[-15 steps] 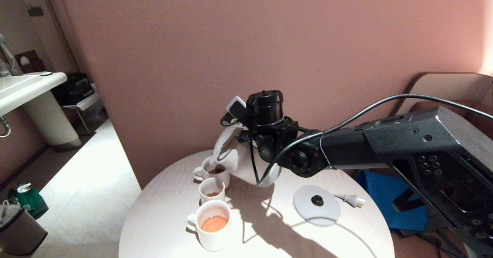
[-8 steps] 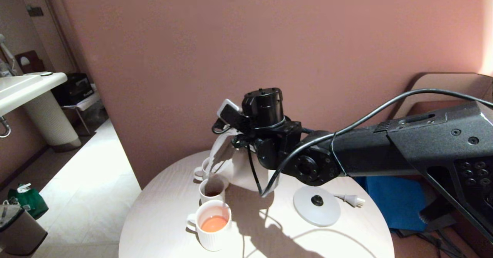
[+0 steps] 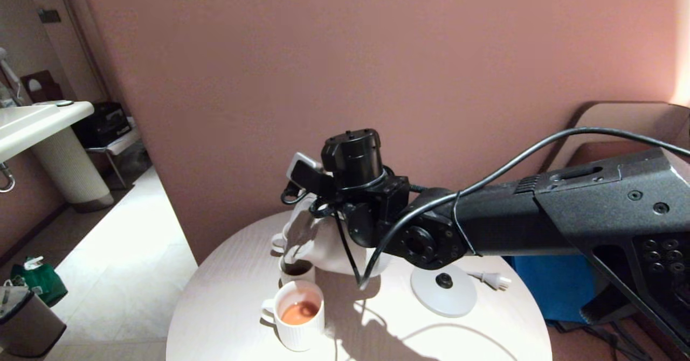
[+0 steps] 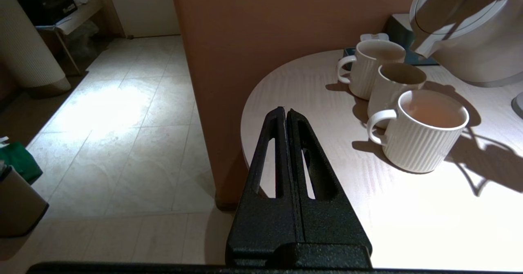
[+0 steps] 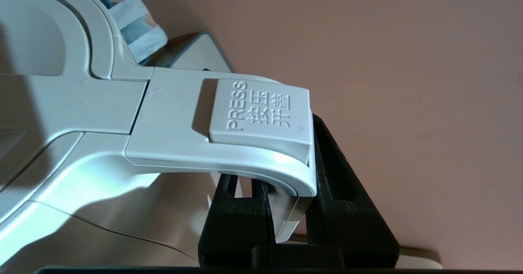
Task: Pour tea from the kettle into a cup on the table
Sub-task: Pour water into another cup
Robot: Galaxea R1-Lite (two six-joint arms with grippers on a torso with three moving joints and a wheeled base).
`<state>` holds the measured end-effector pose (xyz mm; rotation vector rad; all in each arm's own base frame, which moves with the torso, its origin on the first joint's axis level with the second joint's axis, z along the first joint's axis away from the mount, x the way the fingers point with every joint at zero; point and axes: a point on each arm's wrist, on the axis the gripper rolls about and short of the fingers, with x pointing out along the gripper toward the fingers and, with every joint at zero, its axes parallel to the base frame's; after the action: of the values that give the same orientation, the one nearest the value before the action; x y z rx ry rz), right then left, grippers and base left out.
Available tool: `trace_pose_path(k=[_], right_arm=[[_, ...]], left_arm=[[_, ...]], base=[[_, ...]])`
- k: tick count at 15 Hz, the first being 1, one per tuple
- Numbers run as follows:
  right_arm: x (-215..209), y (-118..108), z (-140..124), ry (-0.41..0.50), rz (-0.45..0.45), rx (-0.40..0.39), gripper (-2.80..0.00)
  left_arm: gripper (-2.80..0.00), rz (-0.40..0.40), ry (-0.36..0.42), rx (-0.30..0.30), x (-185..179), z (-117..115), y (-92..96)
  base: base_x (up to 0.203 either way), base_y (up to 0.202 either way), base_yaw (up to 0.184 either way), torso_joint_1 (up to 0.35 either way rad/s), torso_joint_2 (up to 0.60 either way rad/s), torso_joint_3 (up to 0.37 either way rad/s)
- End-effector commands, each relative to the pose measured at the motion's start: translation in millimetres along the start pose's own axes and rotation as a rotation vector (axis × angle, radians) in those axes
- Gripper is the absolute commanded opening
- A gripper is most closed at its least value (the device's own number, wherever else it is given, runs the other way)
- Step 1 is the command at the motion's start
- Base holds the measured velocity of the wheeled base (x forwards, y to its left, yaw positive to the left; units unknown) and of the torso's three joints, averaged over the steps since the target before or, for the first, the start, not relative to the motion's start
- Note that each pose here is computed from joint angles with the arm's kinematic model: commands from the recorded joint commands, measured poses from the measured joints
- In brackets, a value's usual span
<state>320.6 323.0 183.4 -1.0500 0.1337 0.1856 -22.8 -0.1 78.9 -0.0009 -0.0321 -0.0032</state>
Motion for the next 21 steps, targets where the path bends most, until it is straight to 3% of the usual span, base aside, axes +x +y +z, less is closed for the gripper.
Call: trace_pose_path(k=[1,8,17,21], right_arm=[[2.4,4.0,-0.2,0.006,0.000,-0.013,-2.80],[16.4,2.8,1.7,0.011,-0.022,-0.049,-2.80],[22.8,7.8,4.4,0.016,-0.020,-0.206,-2.80],[22.0,8.4,6.8,0.008,-0.021,-0.237,-2.80]], left_arm=[[-2.80,-0.001,0.000,-0.001,0.1,0.1,0.0],[-2.80,0.000,0.000,-0.001,0.1,0.1,0.0],[-2.80,0.000,0.000,-0.001,0.1,0.1,0.0],[-2.80,0.000,0.000,-0.001,0.1,0.1,0.0]], base=[[0.000,0.000,0.000,0.000,0.00,0.000],[0.000,0.000,0.000,0.000,0.00,0.000],[0.000,0.000,0.000,0.000,0.00,0.000],[0.000,0.000,0.000,0.000,0.00,0.000]])
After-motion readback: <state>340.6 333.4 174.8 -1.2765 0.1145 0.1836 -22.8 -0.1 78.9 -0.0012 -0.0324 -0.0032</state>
